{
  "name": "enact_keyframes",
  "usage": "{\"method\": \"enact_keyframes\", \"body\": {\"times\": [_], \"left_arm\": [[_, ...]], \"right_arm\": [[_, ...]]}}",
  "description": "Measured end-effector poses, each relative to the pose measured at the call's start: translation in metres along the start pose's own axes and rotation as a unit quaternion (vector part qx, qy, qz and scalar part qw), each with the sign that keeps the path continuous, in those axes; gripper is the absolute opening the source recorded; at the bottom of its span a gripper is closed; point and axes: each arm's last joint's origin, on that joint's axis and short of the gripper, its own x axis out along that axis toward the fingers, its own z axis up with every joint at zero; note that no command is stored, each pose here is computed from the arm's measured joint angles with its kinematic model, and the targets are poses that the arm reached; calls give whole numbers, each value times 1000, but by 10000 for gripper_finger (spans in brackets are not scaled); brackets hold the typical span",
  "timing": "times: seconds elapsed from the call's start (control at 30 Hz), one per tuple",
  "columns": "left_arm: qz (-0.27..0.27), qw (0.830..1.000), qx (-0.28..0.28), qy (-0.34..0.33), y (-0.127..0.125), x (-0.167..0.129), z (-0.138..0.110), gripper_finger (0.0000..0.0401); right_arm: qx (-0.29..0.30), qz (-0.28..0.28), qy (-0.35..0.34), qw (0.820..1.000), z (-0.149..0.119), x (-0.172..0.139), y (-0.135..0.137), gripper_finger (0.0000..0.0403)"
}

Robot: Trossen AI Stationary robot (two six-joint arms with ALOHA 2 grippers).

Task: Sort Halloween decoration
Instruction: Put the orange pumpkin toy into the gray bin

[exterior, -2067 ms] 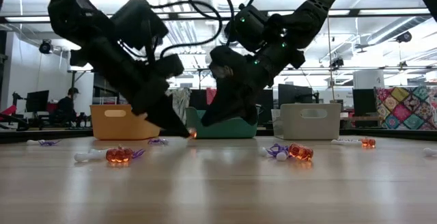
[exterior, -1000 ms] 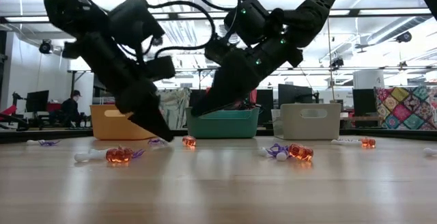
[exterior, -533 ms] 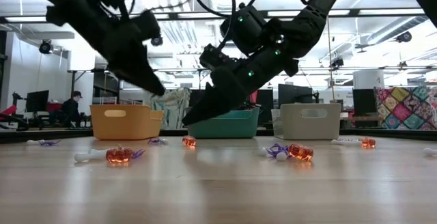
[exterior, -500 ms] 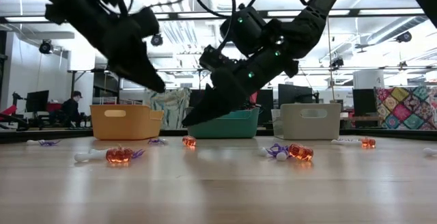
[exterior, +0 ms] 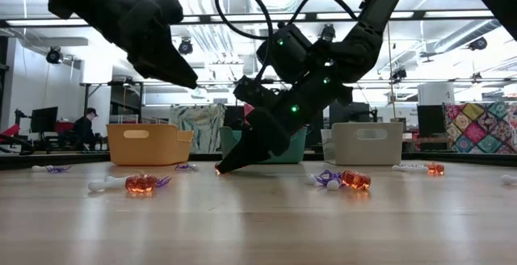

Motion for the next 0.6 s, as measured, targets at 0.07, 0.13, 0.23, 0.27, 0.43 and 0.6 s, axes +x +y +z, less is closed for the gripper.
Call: {"method": "enact_keyframes", "body": {"times": [0.07,0.13,0.23,0.27,0.43,0.6], "left_arm": [[1,1000,1,3,0,1,-1,192],[1,1000,1,3,0,2,-1,192],[0,1000,0,1,-1,3,-1,192],[1,1000,1,3,-1,3,-1,192],[1,1000,1,3,-1,4,-1,192],[1,1000,0,3,-1,4,-1,192]], "right_arm": [[1,1,0,1000,0,0,0,181],[0,0,0,1000,0,0,0,170],[0,0,-1,1000,0,0,0,152],[0,1,-2,1000,0,0,0,145],[1,5,-5,1000,1,0,0,113],[6,6,-6,1000,1,0,0,90]]}}
